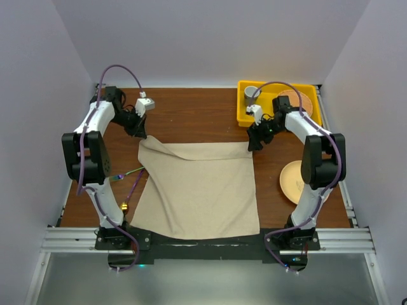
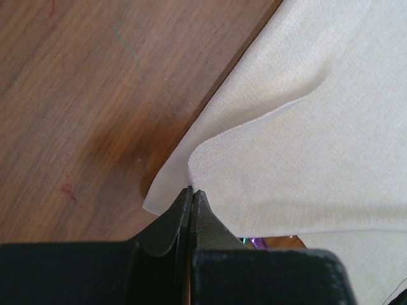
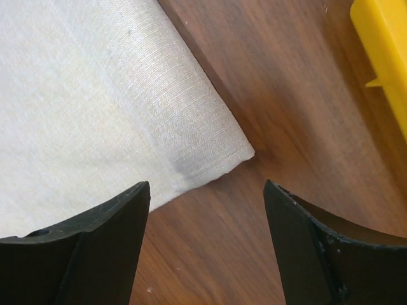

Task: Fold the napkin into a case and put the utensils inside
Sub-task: Pick up the flattened napkin from the center of the board, then fold and flatten the napkin at the center of the board.

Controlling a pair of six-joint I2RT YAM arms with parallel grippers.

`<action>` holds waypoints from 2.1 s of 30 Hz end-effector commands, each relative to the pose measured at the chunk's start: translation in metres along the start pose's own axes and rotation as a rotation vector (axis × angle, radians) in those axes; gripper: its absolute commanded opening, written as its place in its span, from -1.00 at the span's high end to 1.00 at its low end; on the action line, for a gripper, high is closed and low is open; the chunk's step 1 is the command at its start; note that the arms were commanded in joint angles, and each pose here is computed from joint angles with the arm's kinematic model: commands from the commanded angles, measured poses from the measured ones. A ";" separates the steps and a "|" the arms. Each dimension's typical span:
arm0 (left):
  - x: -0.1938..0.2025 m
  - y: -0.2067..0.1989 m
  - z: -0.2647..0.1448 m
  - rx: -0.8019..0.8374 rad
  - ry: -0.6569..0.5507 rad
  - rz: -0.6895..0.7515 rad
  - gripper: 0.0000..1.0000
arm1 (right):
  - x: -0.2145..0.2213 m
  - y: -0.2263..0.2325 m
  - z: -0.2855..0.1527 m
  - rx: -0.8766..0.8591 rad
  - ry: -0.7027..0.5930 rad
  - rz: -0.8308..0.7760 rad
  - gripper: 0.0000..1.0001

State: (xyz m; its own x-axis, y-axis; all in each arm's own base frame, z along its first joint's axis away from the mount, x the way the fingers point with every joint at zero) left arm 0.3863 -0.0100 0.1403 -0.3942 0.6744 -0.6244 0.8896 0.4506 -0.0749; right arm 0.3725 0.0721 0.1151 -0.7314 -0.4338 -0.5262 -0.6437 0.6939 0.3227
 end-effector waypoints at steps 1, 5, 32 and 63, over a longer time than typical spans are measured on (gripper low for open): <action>-0.019 0.010 -0.012 -0.056 -0.074 0.001 1.00 | 0.005 0.017 -0.002 -0.061 0.013 0.316 -0.50; -0.018 0.007 -0.011 -0.052 -0.079 -0.001 1.00 | 0.011 0.017 0.003 -0.035 0.008 0.418 -0.48; -0.024 0.004 -0.015 -0.064 -0.106 0.010 1.00 | -0.010 0.002 -0.002 -0.050 -0.076 0.642 0.96; -0.028 -0.048 -0.053 0.016 -0.096 0.255 1.00 | 0.013 0.025 -0.083 -0.039 -0.009 0.655 1.00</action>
State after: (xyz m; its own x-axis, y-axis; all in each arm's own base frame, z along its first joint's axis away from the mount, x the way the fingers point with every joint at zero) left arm 0.3978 -0.0204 0.2018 -0.2033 0.6433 -0.7381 0.9092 0.4039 0.1015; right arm 0.3781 0.0359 0.1735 -0.9470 0.1286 -0.2943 -0.0827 0.7878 0.6104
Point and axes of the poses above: each gripper's point midway between its finger pads, its own z axis out along the fingers, its own y axis along the line the jaws close on, x = y × z, the point moved 6 cm from there along -z, back along the fingers, and after that the axes turned 15 degrees about z, right-handed, at the moved point
